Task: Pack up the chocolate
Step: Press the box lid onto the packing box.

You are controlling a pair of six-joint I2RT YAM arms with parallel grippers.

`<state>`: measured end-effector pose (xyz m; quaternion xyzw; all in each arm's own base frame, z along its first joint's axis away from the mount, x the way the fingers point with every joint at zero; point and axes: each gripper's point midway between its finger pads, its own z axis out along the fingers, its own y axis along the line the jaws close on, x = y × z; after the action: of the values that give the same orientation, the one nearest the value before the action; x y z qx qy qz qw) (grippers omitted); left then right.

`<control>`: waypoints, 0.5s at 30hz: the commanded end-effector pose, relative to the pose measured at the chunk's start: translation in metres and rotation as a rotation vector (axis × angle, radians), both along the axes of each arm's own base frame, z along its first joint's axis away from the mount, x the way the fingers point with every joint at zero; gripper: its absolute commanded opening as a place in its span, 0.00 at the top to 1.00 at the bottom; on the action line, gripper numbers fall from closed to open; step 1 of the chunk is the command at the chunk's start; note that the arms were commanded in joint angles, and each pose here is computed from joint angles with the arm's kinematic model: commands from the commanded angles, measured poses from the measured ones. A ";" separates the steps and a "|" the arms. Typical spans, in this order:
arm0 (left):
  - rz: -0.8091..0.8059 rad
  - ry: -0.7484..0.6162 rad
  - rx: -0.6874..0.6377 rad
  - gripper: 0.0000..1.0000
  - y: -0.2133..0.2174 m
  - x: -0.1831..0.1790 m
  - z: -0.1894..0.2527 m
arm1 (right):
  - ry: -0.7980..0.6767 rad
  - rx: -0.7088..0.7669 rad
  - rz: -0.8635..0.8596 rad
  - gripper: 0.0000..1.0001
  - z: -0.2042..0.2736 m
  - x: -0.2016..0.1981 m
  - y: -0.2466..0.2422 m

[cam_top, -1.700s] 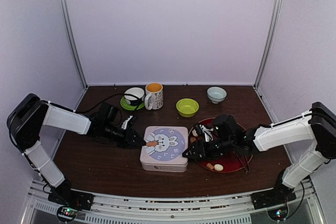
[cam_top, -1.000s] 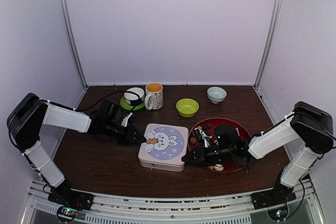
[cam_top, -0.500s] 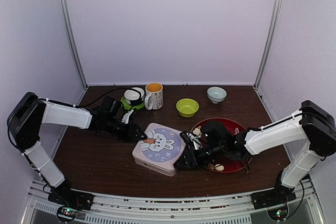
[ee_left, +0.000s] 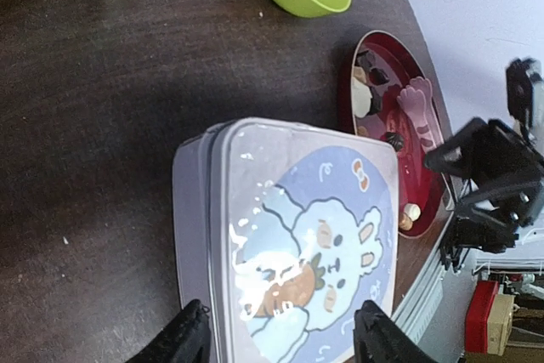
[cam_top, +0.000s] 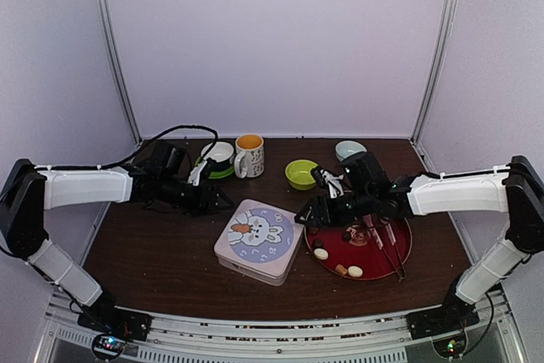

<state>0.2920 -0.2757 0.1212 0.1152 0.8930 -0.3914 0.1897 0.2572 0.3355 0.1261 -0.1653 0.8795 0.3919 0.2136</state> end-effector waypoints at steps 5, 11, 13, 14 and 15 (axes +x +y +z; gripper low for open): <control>-0.042 0.071 -0.035 0.46 0.011 -0.060 0.020 | -0.076 -0.078 -0.008 0.31 -0.004 0.064 0.008; -0.069 0.161 -0.089 0.51 0.014 -0.107 0.020 | -0.043 -0.078 0.056 0.34 -0.017 0.078 0.024; -0.071 0.188 -0.087 0.54 0.015 -0.117 0.010 | -0.025 -0.070 0.071 0.34 -0.022 0.080 0.029; -0.067 0.198 -0.093 0.56 0.015 -0.119 0.006 | -0.019 -0.066 0.076 0.33 -0.024 0.081 0.031; -0.062 0.212 -0.100 0.59 0.015 -0.122 0.000 | -0.007 -0.062 0.085 0.33 -0.027 0.080 0.033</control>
<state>0.1852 -0.2603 0.1356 0.1151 0.8845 -0.4360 0.1198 0.3377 0.3614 0.1030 -0.1951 0.8873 0.3584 0.2148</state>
